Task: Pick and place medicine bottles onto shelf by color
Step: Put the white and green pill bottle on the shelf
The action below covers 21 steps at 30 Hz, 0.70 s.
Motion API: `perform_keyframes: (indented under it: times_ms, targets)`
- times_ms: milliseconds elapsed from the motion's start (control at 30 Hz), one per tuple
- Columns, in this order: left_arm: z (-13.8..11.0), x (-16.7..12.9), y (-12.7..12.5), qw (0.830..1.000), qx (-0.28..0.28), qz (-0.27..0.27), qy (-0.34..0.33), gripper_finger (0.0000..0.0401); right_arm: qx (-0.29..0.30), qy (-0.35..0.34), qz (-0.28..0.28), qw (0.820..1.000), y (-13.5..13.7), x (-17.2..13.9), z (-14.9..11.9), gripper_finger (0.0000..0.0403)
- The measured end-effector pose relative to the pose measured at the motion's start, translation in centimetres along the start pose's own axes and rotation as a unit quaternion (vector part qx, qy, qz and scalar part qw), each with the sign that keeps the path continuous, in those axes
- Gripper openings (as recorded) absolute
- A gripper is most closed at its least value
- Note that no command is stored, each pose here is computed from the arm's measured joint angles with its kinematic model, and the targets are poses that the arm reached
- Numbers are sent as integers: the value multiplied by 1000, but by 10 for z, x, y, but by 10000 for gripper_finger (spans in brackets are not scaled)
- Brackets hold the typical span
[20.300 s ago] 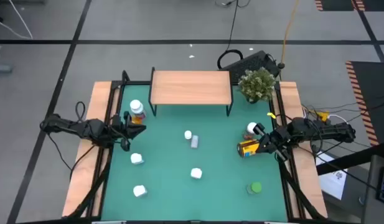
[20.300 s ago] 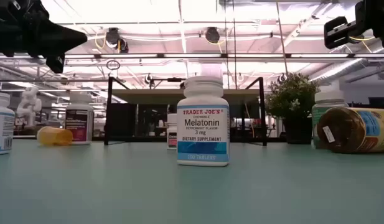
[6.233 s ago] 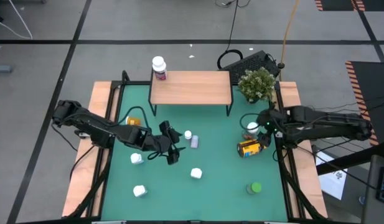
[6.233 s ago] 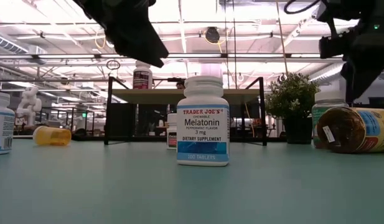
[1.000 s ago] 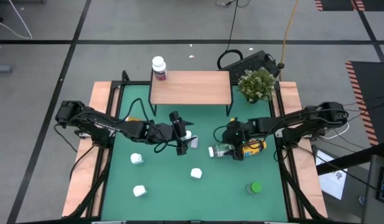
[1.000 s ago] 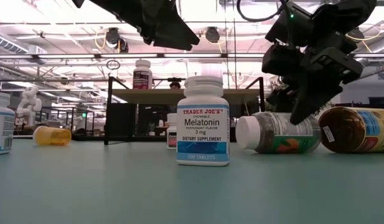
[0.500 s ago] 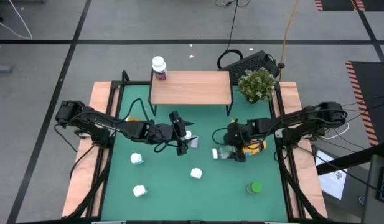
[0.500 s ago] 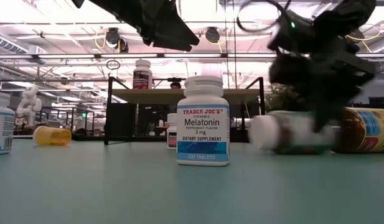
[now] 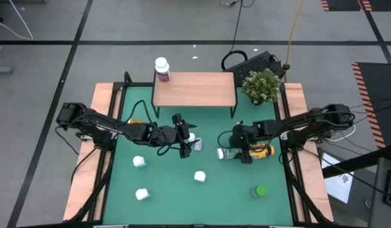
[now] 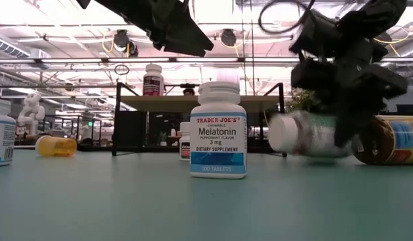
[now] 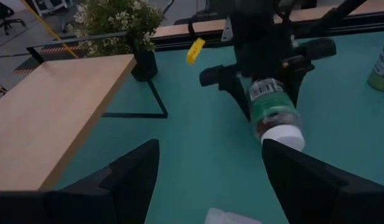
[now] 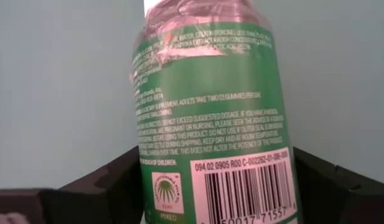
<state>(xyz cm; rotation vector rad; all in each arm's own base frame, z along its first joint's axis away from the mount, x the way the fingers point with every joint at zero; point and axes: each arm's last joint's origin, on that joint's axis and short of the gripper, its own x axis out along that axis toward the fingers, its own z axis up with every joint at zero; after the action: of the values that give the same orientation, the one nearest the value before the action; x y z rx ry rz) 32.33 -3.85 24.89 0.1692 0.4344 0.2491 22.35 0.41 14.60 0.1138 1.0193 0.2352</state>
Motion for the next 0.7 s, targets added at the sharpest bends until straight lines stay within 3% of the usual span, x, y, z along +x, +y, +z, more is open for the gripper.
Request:
perform_keyframes:
  times_ms: [133, 333, 533, 700]
  targets:
    - [1, -1, -2, 1000, 22, -3, -3, 285, -44, -105, 91, 989, 5, -20, 17, 294]
    - [14, -8, -18, 982, 141, -83, -89, 285, -117, -254, 201, 939, 4, -46, 41, 294]
    - [29, -14, -24, 960, 173, -125, -182, 287, -148, -324, 214, 910, 1, -46, 56, 295]
    - [27, -9, -29, 952, 176, -154, -199, 316, -138, -330, 224, 907, -2, -36, 60, 295]
